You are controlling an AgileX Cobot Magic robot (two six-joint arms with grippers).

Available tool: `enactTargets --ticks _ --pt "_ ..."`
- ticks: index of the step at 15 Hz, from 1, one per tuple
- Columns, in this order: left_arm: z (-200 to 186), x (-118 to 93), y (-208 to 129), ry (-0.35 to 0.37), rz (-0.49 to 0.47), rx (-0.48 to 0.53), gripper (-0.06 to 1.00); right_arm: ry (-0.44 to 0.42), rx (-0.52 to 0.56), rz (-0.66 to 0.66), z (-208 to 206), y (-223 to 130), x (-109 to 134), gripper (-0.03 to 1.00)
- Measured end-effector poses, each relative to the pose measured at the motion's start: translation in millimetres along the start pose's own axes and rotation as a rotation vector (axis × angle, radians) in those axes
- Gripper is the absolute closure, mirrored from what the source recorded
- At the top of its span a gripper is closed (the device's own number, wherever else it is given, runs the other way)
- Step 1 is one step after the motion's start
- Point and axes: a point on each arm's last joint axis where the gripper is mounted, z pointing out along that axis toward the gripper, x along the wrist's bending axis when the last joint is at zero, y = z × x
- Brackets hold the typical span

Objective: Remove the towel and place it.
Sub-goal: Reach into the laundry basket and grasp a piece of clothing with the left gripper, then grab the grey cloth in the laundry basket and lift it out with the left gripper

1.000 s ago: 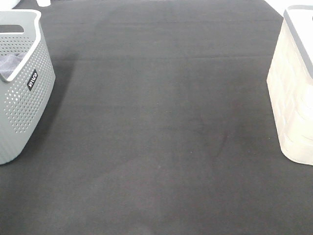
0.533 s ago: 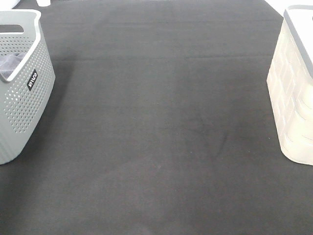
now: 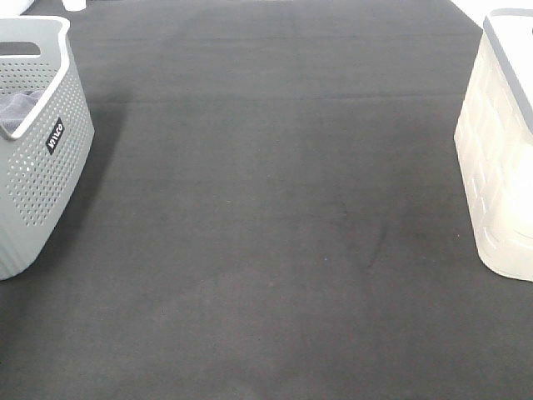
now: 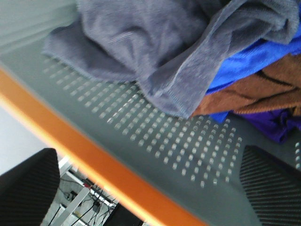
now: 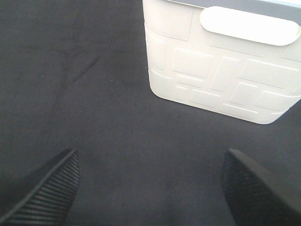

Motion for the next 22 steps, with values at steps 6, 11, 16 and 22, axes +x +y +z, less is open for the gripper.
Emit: enactTargets --ticks 6,11,16,22 --pt "70.5 -0.5 32.7 0.013 0.079 -0.038 0.0 0.0 0.0 0.0 0.0 0.0 0.0 0.21" --pt "108.1 -8.4 45.6 -0.019 0.137 -0.025 0.18 0.0 0.0 0.0 0.0 0.0 0.0 0.21" --pt "110.9 -13.8 45.4 -0.075 0.105 -0.014 0.73 0.0 0.0 0.0 0.0 0.0 0.0 0.21" --pt "110.7 -17.0 44.9 -0.111 0.039 -0.007 0.94 0.0 0.0 0.0 0.0 0.0 0.0 0.21"
